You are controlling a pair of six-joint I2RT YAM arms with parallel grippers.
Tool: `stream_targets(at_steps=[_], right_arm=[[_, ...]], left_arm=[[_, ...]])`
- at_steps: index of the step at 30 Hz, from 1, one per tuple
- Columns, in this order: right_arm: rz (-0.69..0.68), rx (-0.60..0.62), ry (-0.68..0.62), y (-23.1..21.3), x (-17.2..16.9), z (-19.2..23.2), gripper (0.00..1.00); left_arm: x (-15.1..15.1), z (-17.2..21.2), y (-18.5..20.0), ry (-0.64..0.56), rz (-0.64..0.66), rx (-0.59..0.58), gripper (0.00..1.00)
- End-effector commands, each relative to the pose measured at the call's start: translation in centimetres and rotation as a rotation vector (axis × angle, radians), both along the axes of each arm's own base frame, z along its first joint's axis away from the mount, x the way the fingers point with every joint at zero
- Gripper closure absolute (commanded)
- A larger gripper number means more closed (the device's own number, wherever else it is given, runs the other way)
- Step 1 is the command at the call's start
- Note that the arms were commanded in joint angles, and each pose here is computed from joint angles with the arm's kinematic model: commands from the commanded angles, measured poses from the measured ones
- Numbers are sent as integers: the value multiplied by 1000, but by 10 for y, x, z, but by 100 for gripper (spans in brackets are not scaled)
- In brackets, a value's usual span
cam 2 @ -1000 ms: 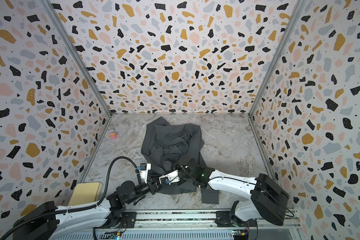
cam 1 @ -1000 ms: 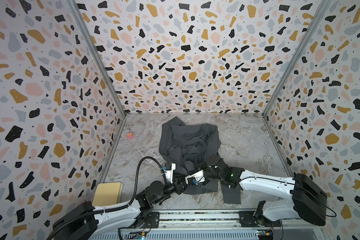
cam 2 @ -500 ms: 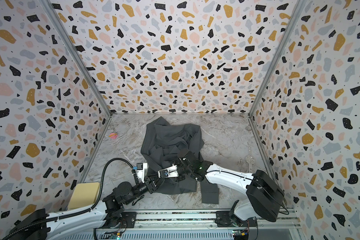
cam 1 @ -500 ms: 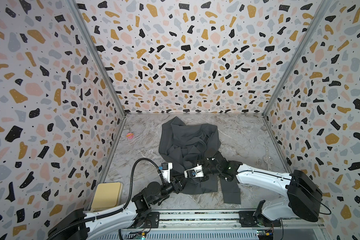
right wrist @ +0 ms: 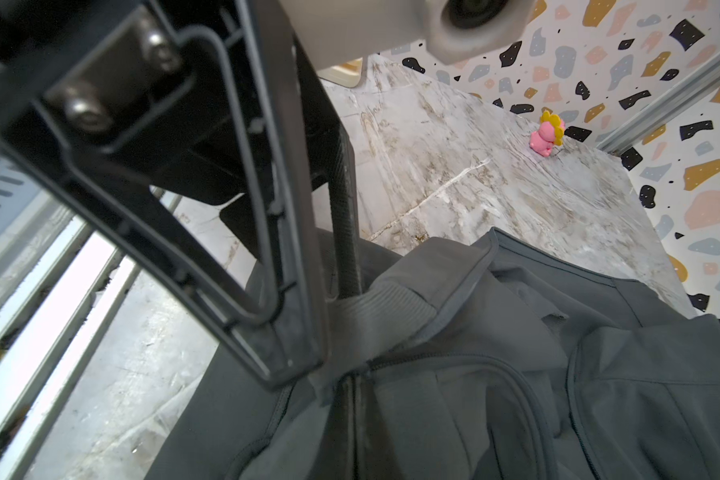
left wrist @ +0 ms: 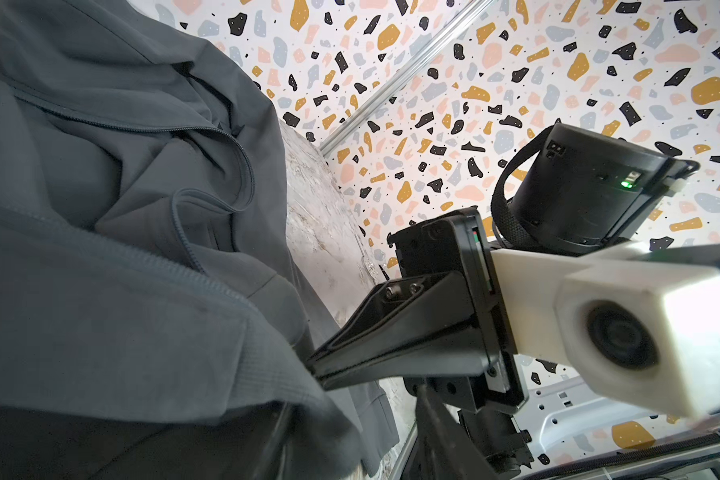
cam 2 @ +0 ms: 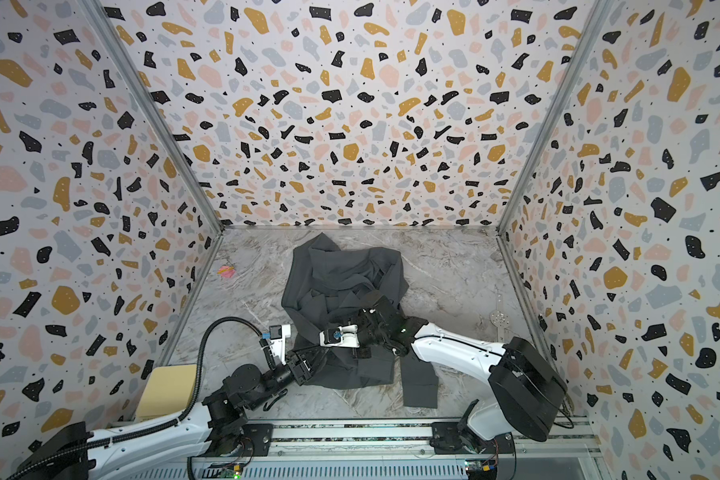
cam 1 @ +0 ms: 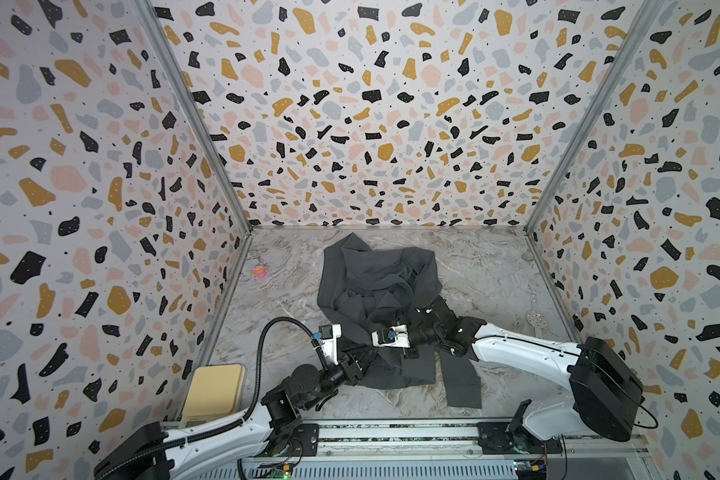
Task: Zip up the jacket
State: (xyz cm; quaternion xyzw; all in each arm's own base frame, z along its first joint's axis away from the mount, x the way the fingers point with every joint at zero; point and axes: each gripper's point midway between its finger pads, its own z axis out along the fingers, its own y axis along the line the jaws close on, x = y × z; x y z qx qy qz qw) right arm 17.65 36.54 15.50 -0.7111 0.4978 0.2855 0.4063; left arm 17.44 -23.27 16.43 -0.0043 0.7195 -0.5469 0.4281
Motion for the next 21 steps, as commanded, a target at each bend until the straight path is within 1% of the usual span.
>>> stream_targets(at_steps=[1, 9, 18, 21], right_arm=[[28, 46, 43, 6, -5, 17, 100], [34, 56, 56, 8, -5, 16, 100], [49, 63, 83, 11, -5, 16, 100], [49, 71, 83, 12, -5, 17, 100]], left_arm=[[-14, -76, 25, 84, 15, 127, 51], [-13, -77, 25, 90, 26, 135, 57], [-11, -81, 25, 96, 30, 163, 57], [-11, -81, 23, 99, 26, 167, 60]])
